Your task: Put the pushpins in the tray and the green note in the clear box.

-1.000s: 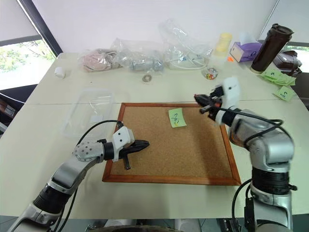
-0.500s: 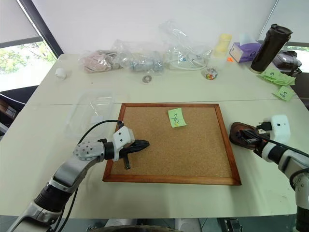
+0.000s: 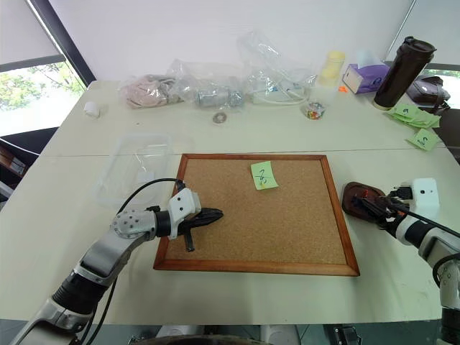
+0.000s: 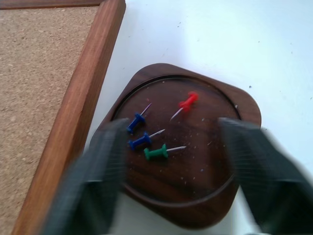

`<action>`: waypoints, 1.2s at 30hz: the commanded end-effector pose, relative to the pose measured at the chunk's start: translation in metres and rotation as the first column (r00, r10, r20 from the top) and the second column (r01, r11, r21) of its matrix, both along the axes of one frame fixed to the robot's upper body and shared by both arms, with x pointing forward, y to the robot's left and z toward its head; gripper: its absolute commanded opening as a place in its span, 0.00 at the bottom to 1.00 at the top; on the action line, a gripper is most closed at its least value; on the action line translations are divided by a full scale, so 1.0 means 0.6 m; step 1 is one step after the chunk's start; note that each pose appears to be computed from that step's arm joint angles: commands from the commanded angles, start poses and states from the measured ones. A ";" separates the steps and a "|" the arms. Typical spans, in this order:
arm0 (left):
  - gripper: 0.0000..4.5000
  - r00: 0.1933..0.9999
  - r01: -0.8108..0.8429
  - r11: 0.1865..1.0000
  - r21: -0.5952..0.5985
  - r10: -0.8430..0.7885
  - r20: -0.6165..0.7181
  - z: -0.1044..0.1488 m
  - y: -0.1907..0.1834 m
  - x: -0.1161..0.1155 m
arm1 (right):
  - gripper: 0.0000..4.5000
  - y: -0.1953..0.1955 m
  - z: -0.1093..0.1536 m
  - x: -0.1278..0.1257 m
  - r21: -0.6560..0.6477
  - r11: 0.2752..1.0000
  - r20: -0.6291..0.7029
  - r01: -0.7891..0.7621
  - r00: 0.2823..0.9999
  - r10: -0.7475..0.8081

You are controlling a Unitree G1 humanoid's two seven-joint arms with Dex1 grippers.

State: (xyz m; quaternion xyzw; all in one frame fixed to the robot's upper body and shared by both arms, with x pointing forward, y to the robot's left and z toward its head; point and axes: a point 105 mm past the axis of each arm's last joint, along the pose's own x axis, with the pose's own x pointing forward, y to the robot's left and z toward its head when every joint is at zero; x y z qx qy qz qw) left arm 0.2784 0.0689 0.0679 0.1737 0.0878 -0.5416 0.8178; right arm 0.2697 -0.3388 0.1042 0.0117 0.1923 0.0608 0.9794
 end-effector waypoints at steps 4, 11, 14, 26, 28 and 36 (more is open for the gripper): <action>0.00 0.995 -0.003 0.997 0.078 0.011 -0.099 -0.051 0.010 -0.016 | 0.98 0.000 0.028 0.007 -0.006 1.000 0.063 -0.011 0.998 0.012; 0.00 0.995 -0.005 0.997 0.076 0.013 -0.101 -0.051 0.012 -0.016 | 0.98 0.162 0.089 0.023 0.028 0.934 0.162 -0.356 0.924 0.347; 0.00 0.995 -0.005 0.997 0.077 0.013 -0.099 -0.051 0.012 -0.015 | 0.98 0.216 0.082 0.037 0.002 0.911 0.162 -0.413 0.899 0.407; 0.00 0.995 -0.022 0.996 0.081 0.030 -0.090 -0.048 0.014 -0.015 | 0.98 0.344 0.023 0.092 -0.025 0.858 0.144 -0.513 0.848 0.511; 0.00 0.995 -0.026 0.996 0.081 0.033 -0.090 -0.048 0.014 -0.015 | 0.98 0.346 0.019 0.096 -0.025 0.859 0.145 -0.511 0.849 0.509; 0.00 0.995 -0.033 0.997 0.075 0.039 -0.091 -0.047 0.011 -0.018 | 0.70 0.341 -0.003 0.106 -0.040 0.871 0.122 -0.489 0.863 0.490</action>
